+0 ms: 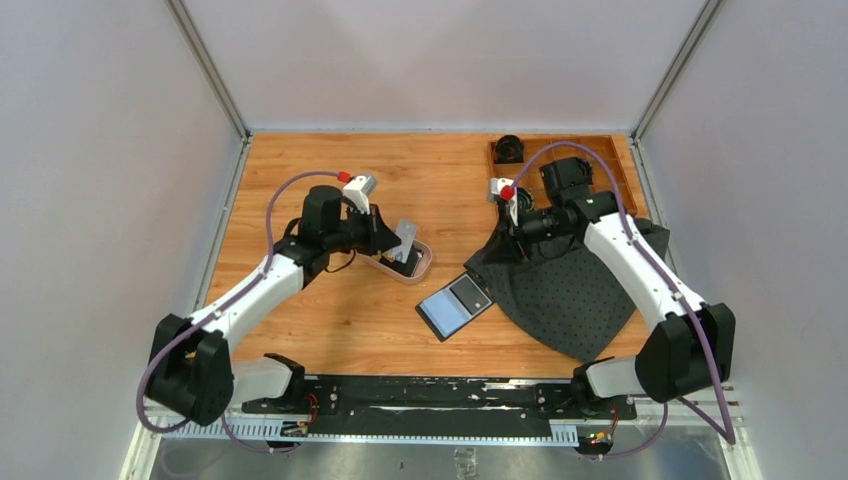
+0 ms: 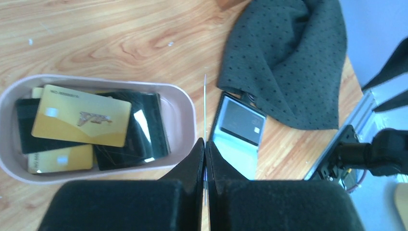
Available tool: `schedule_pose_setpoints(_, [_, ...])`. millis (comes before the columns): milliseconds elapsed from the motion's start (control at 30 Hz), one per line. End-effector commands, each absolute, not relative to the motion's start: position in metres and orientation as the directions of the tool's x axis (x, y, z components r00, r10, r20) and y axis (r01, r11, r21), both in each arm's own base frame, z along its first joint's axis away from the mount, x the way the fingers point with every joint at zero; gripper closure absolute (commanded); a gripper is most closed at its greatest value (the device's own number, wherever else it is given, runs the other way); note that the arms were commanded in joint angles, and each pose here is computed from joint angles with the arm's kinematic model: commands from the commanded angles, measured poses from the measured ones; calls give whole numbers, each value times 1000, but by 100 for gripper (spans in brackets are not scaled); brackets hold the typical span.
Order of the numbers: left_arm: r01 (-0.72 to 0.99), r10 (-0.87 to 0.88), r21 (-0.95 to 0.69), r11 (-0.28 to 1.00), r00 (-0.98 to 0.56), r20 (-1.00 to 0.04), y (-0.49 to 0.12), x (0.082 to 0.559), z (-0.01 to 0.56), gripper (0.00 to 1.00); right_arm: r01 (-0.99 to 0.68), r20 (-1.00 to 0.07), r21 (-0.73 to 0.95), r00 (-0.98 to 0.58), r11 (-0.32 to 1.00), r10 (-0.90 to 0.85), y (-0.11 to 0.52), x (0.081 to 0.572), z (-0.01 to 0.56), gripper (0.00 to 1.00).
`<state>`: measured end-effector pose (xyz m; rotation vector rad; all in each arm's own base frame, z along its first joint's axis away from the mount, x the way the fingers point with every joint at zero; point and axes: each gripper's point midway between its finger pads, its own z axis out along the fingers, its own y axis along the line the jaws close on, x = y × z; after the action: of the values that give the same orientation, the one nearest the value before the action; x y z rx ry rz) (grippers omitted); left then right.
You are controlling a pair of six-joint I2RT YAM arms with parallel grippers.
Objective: Put the credit cards into the card holder
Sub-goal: Pick up the credit card from the storage box, then insert the credit card into the card holder.
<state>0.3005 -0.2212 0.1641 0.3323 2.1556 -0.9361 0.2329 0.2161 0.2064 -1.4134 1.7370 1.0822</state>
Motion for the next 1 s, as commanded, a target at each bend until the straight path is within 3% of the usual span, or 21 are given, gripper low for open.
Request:
schedule_pose_setpoints(0, [569,-133,-528,630,-590,-796,-235,283,198,100,-987,-890,142,-163,81,-425,207,222,220,67])
schedule_pose_setpoints(167, [614,-185,-541,575,-547,-817,-246,256,223,100,-988,-920,139,-156,74,-359,206,210,239,65])
schedule_pose_setpoints(333, [662,-279,-575,482,-506,-816,-265,225,251,100,-984,-964,176,-166,-33,-207,211,178,256,41])
schedule_pose_setpoints(433, [682,-329,-590,432,-489,-808,-274,210,264,100,-975,-982,172,-159,-140,-101,214,152,262,35])
schedule_pose_setpoints(600, [700,-405,-622,351,-485,-775,-289,195,274,100,-951,-970,243,-234,-190,-73,216,150,266,35])
schedule_pose_setpoints(733, [687,-440,-642,339,-487,-754,-297,190,266,100,-933,-932,355,-348,-60,-102,218,171,260,38])
schedule_pose_setpoints(967, [687,-515,-666,290,-475,-714,-301,187,266,100,-862,-859,506,-507,28,-71,224,191,255,44])
